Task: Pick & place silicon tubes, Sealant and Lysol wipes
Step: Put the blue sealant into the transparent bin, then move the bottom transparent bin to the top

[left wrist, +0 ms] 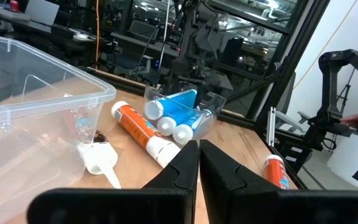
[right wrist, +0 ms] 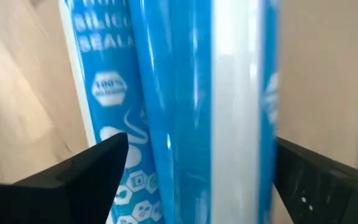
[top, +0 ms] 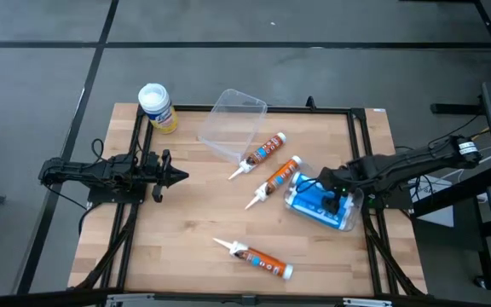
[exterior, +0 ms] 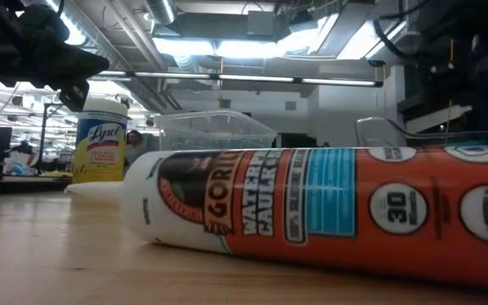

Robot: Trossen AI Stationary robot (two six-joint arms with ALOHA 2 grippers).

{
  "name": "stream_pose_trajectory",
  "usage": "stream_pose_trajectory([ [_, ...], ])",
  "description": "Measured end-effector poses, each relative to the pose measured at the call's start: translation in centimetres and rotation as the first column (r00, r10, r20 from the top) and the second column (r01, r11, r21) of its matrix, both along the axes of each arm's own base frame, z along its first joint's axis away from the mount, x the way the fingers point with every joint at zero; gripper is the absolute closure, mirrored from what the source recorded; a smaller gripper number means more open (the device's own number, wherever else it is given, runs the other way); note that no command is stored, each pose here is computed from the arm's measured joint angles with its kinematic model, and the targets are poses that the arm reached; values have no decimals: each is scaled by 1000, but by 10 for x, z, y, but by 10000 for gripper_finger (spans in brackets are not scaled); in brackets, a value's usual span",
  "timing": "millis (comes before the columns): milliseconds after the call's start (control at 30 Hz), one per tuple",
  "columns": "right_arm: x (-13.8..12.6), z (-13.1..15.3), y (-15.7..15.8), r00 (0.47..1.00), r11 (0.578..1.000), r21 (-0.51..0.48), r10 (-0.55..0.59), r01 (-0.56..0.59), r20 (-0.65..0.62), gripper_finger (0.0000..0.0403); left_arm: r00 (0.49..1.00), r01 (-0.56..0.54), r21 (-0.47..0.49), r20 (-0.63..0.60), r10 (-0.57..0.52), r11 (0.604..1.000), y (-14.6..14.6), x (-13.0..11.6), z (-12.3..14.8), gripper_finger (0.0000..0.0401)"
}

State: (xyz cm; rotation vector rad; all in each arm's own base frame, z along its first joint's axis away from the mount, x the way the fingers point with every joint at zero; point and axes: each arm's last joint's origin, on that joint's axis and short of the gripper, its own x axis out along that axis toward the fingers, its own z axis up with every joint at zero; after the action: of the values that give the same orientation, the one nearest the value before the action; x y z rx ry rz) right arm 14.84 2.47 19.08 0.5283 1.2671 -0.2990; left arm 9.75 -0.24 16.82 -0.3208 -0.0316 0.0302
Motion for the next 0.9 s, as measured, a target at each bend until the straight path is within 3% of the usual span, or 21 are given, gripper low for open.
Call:
stream_pose_trajectory([
  [300, 5, 39, -3, 999, 994, -107, 9, -6, 34, 35, 1000, 0, 0, 0, 0, 1000, 0, 0, 0, 389],
  [467, 11, 55, 0, 997, 999, -21, -23, 25, 76, 36, 1000, -1, 0, 0, 1, 1000, 0, 0, 0, 390],
  [567, 18, 60, 3, 997, 1000, 22, 17, -19, 76, 53, 1000, 0, 0, 0, 0, 1000, 0, 0, 0, 393],
  [733, 34, 64, 6, 985, 987, -20, 158, -157, 73, 146, 1000, 0, 0, 0, 0, 1000, 0, 0, 0, 390],
  [900, 50, 56, 2, 949, 947, -91, 313, -309, 28, 297, 1000, 0, 0, 0, 0, 1000, 0, 0, 0, 389],
])
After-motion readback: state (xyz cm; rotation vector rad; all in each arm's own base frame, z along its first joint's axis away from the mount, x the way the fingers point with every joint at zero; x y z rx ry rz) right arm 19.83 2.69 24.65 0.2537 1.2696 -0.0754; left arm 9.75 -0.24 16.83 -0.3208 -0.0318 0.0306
